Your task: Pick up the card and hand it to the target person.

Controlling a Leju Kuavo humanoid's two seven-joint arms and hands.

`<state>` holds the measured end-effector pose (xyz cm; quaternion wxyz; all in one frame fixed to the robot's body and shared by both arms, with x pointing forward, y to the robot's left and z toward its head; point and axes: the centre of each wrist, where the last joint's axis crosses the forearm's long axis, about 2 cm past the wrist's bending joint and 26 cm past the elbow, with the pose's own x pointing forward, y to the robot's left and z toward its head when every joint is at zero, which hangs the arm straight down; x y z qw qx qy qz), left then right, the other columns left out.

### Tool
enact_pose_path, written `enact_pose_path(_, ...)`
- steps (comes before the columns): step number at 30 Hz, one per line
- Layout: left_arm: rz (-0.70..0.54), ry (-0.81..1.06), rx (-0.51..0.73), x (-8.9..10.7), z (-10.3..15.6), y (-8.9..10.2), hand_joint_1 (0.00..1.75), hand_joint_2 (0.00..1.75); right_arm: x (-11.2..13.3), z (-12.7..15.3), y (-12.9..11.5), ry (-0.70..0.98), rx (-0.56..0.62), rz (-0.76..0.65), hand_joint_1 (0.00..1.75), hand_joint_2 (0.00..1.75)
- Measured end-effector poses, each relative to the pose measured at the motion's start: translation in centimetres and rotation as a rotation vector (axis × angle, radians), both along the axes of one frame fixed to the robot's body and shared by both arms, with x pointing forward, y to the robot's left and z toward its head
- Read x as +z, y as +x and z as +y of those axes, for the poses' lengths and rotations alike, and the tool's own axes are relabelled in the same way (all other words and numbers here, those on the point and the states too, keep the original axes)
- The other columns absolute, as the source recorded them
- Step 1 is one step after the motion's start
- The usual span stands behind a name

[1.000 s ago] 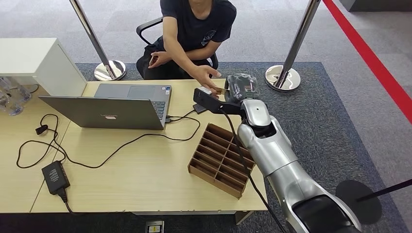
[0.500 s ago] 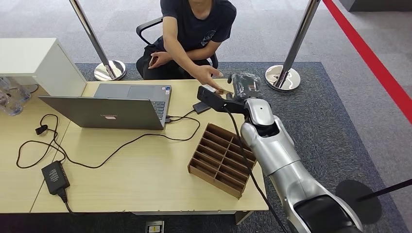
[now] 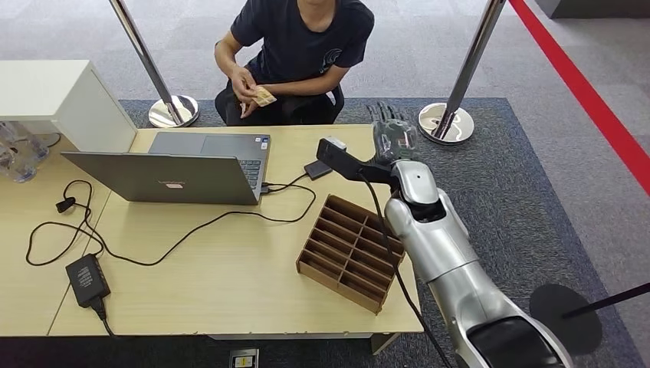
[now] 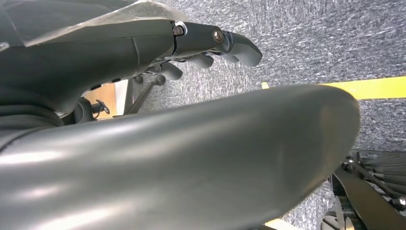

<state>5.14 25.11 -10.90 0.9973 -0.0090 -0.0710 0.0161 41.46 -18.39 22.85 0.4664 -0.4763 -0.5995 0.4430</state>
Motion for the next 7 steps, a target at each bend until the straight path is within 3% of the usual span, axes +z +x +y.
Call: enact_pose_path(7, -0.001, 0.006, -0.006, 0.0, -0.03, 0.0, 0.0, 0.0, -0.83, -0.24, -0.67, 0.001, -0.007, 0.004, 0.0, 0.0)
